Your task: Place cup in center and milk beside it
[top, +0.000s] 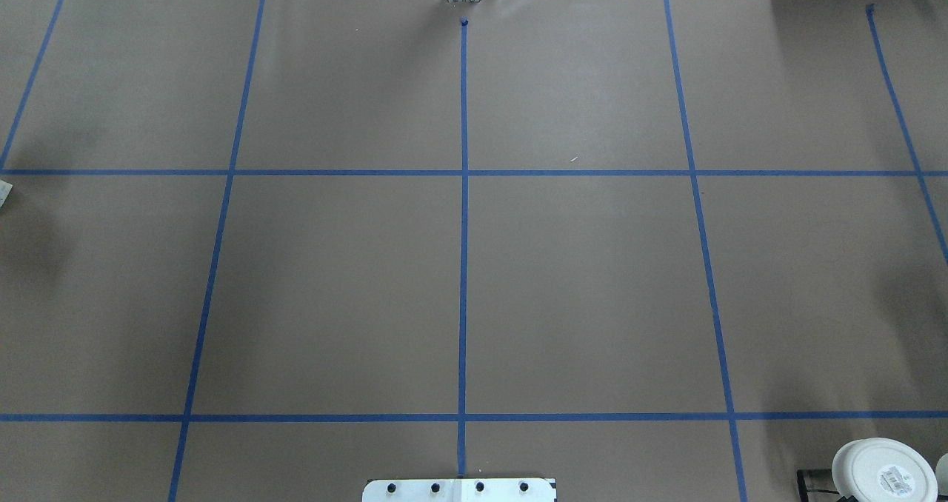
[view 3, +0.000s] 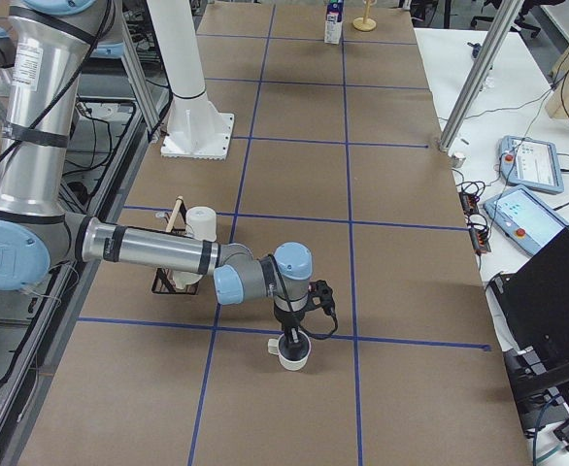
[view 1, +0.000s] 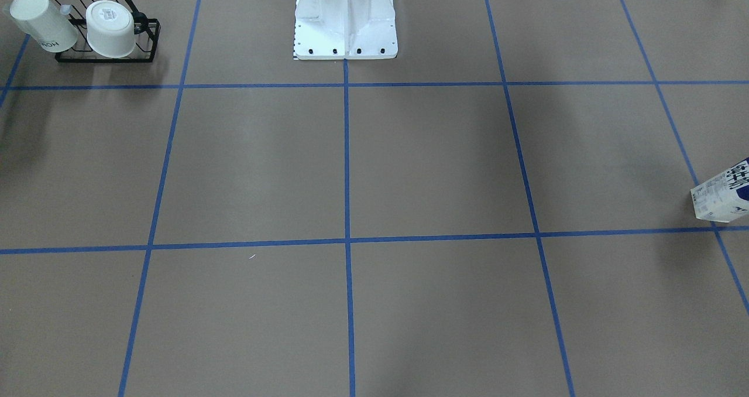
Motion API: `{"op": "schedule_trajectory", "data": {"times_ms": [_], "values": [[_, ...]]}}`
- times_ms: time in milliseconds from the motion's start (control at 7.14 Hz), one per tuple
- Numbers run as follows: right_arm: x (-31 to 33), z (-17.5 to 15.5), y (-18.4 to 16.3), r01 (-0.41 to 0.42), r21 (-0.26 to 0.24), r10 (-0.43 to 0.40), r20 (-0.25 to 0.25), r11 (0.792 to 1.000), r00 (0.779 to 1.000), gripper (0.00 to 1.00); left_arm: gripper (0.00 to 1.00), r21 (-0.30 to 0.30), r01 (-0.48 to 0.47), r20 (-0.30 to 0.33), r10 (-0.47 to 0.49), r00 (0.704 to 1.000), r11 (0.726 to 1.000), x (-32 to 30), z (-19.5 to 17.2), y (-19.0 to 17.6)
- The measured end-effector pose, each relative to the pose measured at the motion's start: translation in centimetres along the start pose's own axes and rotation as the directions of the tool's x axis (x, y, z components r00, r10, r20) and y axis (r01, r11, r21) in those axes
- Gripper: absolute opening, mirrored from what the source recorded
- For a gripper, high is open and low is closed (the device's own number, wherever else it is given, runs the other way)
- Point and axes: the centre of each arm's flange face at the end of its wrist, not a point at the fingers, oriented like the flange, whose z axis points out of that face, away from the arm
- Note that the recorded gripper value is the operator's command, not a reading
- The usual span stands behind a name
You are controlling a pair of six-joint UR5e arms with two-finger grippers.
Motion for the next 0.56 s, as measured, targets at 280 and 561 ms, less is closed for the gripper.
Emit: {"op": "schedule_trajectory", "data": {"times_ms": [280, 561], "values": [[-0.2, 0.7, -0.1, 0.018, -0.002, -0.018, 0.001, 1.000, 1.000, 0.00, 0.99, 0.000, 0.001, 0.000, -0.001, 1.000, 1.000, -0.1, 0.0, 0.1], [-1.6, -1.0, -1.5, 0.057, 0.044, -0.058, 0.017, 0.997, 0.998, 0.00, 0.99, -0.003, 0.005, 0.000, -0.005, 1.000, 1.000, -0.2, 0.1, 0.2]]}}
